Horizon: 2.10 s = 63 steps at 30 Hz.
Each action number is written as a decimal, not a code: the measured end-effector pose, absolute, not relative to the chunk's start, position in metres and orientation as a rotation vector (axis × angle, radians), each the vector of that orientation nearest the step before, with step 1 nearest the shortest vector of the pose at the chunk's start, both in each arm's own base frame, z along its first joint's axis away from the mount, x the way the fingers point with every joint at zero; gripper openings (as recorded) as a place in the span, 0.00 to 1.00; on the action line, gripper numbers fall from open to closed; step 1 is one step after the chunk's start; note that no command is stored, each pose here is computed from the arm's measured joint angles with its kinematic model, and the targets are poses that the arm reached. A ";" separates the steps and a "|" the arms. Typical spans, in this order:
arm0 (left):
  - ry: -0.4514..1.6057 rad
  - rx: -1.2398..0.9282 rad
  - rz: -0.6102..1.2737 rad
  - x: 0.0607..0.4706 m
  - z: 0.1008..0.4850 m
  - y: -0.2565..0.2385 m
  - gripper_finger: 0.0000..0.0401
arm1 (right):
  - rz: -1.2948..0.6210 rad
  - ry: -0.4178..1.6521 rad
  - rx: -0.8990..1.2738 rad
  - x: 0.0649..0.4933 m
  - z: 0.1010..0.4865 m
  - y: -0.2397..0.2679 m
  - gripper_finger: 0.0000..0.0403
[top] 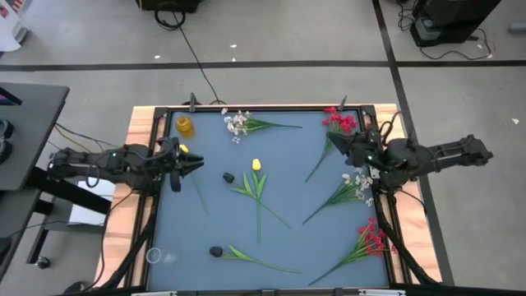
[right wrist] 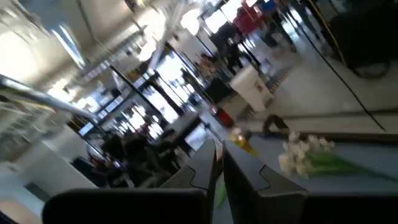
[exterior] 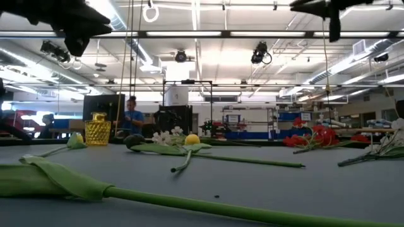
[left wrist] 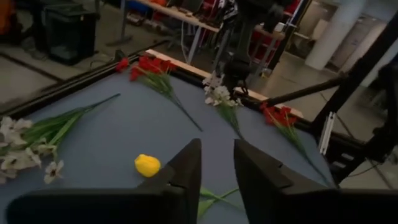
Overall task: Sort flowers into vase by color
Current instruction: Put the bottom red flowers into the yellow vase
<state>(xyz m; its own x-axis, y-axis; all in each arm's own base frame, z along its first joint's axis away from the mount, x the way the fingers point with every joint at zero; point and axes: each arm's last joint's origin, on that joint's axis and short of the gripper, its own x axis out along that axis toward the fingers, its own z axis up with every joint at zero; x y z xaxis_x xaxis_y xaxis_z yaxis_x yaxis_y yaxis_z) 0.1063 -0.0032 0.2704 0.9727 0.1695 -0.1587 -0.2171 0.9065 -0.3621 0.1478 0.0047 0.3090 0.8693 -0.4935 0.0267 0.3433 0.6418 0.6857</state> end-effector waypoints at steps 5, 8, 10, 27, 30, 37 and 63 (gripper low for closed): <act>0.137 -0.434 0.207 0.112 0.281 -0.004 0.35 | -0.606 -0.018 0.828 0.169 0.339 0.004 0.10; 0.161 -0.422 0.212 0.116 0.280 -0.004 0.39 | -0.688 0.098 0.976 0.178 0.348 0.000 0.10; 0.179 -0.419 0.217 0.119 0.278 -0.005 0.41 | -0.714 0.229 1.046 0.185 0.346 -0.001 0.11; 0.214 -0.435 0.222 0.126 0.274 -0.005 0.45 | -0.869 0.911 1.491 0.229 0.273 0.047 0.48; 0.216 -0.434 0.221 0.126 0.274 -0.005 0.45 | -0.910 0.948 1.530 0.228 0.267 0.070 0.48; 0.219 -0.430 0.220 0.125 0.274 -0.005 0.45 | -0.965 1.213 1.588 0.217 0.247 0.128 0.47; 0.294 -0.294 0.216 0.125 0.268 -0.005 0.45 | -0.240 1.872 0.915 0.208 0.172 0.222 0.47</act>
<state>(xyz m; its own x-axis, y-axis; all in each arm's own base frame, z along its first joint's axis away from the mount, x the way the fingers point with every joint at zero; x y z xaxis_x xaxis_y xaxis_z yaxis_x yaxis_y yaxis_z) 0.1252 -0.0055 0.2682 0.9349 0.1654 -0.3141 -0.2502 0.9346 -0.2527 0.2077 0.2223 0.1723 -0.2165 0.4860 -0.8467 0.6839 0.6944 0.2237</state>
